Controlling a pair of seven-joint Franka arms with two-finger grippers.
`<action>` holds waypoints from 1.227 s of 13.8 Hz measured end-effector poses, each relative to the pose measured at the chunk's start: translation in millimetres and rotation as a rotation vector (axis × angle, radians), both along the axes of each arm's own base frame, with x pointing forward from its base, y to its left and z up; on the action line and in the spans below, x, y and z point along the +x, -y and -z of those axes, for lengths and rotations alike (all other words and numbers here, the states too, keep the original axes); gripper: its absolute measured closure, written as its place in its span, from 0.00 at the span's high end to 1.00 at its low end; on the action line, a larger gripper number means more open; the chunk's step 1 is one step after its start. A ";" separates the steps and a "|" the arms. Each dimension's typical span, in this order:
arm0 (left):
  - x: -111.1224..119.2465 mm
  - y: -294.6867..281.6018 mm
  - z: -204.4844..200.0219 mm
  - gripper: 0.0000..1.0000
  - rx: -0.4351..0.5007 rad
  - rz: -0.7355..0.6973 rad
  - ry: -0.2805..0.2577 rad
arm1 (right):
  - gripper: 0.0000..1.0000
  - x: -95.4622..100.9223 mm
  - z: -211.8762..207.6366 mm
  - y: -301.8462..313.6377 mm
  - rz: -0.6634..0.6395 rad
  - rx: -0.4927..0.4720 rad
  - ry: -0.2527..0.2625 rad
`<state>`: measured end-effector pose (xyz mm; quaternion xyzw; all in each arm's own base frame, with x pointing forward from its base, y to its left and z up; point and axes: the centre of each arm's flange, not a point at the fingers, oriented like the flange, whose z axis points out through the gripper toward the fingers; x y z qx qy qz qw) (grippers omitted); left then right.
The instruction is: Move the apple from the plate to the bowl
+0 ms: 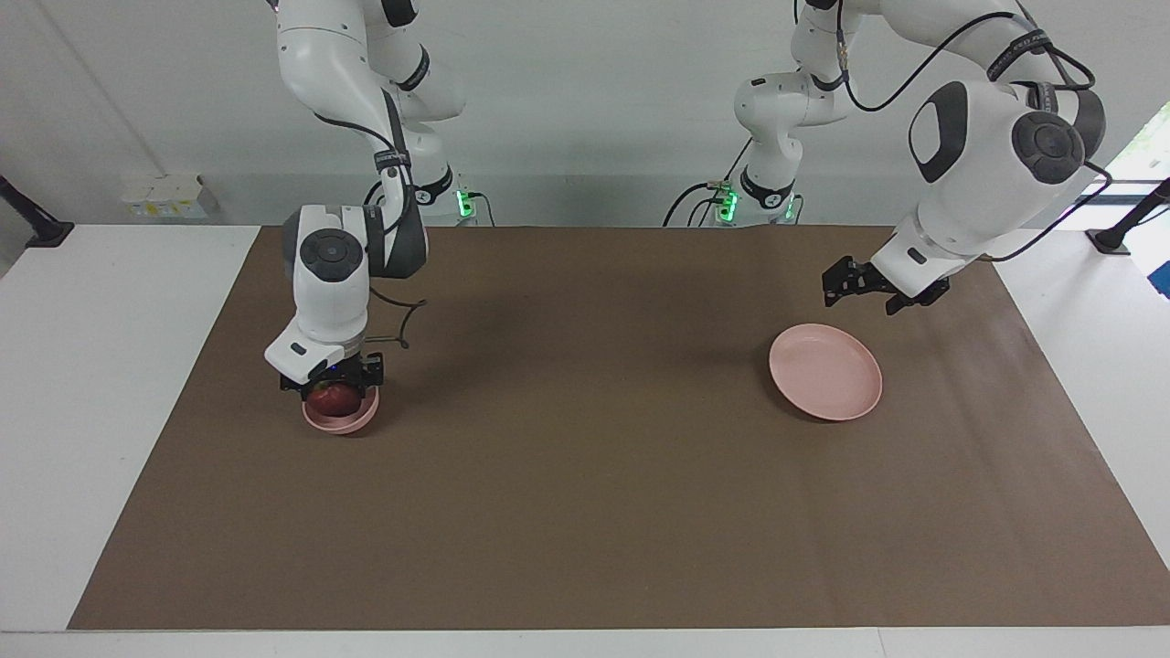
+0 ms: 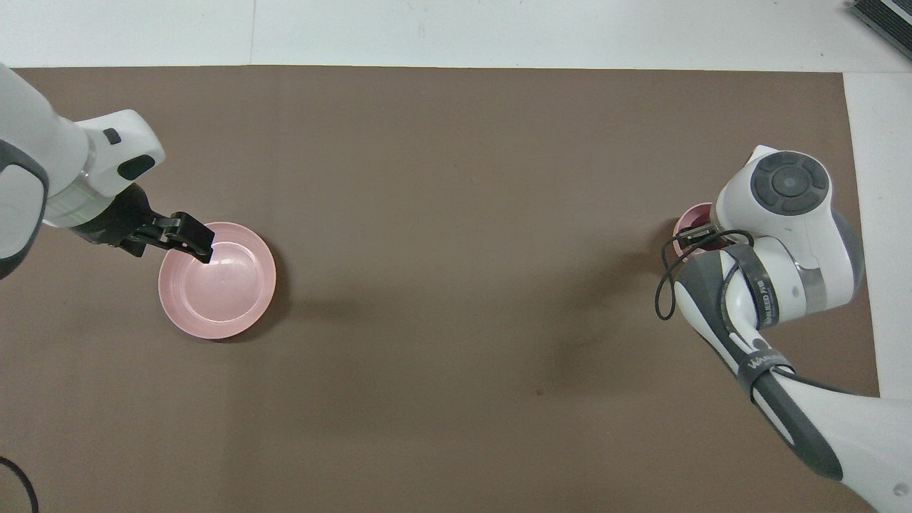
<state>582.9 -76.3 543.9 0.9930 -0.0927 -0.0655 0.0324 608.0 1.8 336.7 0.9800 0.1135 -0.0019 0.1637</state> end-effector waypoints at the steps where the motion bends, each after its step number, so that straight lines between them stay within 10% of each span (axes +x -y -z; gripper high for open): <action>1: 0.1 1.6 -9.8 1.00 0.002 0.001 0.020 | 0.90 0.0 1.2 -0.6 0.000 0.000 -0.002; 10: -31.3 -24.0 -104.9 1.00 0.009 -0.019 0.151 | 0.92 2.8 12.6 -0.8 0.001 0.006 0.005; 17: -42.8 -30.7 -93.6 1.00 0.019 -0.021 0.039 | 1.00 6.2 4.8 3.7 0.010 0.006 0.020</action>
